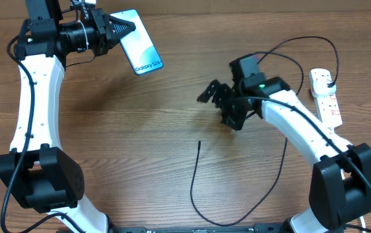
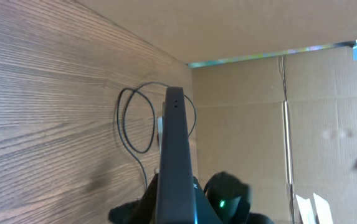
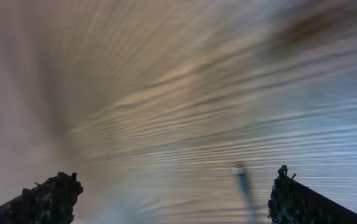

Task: Plug charger to phone and switch on socket
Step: 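Lower the right gripper to the black cable's plug end, then close the right gripper on the cable plug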

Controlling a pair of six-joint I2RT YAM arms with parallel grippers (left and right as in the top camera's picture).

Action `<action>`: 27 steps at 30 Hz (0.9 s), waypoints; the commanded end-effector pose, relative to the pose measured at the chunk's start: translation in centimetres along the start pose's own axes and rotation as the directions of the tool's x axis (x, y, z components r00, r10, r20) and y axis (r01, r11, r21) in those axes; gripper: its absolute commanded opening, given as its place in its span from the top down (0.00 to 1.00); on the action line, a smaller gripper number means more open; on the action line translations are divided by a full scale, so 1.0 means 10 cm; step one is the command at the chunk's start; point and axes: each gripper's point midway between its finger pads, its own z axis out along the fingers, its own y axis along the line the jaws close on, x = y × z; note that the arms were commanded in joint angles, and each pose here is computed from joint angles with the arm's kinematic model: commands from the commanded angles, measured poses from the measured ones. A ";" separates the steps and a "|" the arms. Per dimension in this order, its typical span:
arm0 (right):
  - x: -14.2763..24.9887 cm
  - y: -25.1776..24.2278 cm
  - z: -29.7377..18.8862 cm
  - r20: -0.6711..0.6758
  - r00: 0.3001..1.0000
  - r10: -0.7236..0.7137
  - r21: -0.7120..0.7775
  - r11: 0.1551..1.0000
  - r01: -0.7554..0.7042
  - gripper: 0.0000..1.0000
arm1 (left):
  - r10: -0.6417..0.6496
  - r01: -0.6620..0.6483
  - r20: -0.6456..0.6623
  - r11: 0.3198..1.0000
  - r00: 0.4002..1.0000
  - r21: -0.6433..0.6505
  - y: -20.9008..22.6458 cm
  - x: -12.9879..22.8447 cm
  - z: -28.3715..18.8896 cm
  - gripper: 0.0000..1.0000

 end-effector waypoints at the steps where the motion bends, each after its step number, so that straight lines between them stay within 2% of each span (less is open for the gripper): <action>1: -0.01 -0.08 -0.01 0.116 0.985 -0.125 0.140 0.984 0.109 0.00 | 0.027 -0.026 -0.019 0.999 0.999 0.041 -0.04 0.01 -0.03 0.96; 9: 0.37 -0.23 0.28 0.072 0.969 -0.238 0.306 0.930 0.205 0.00 | 0.042 -0.041 -0.018 0.998 0.999 0.041 -0.04 0.01 -0.03 0.96; 17: 0.55 -0.42 0.55 0.019 0.968 -0.252 0.402 0.888 0.223 0.00 | 0.043 -0.042 -0.018 0.998 0.999 0.041 -0.04 0.01 -0.03 0.96; 20: 0.56 -0.46 0.60 0.007 0.967 -0.253 0.417 0.880 0.227 0.09 | 0.043 -0.042 -0.018 0.998 0.999 0.041 -0.04 0.01 -0.03 0.96; 22: 0.57 -0.52 0.66 -0.007 0.968 -0.249 0.435 0.871 0.227 0.18 | 0.046 -0.046 -0.018 0.998 0.999 0.041 -0.04 0.01 -0.03 0.96; 27: 0.59 -0.62 0.76 -0.035 0.971 -0.235 0.457 0.861 0.225 0.20 | 0.050 -0.049 -0.018 0.998 0.999 0.041 -0.04 0.01 -0.03 0.96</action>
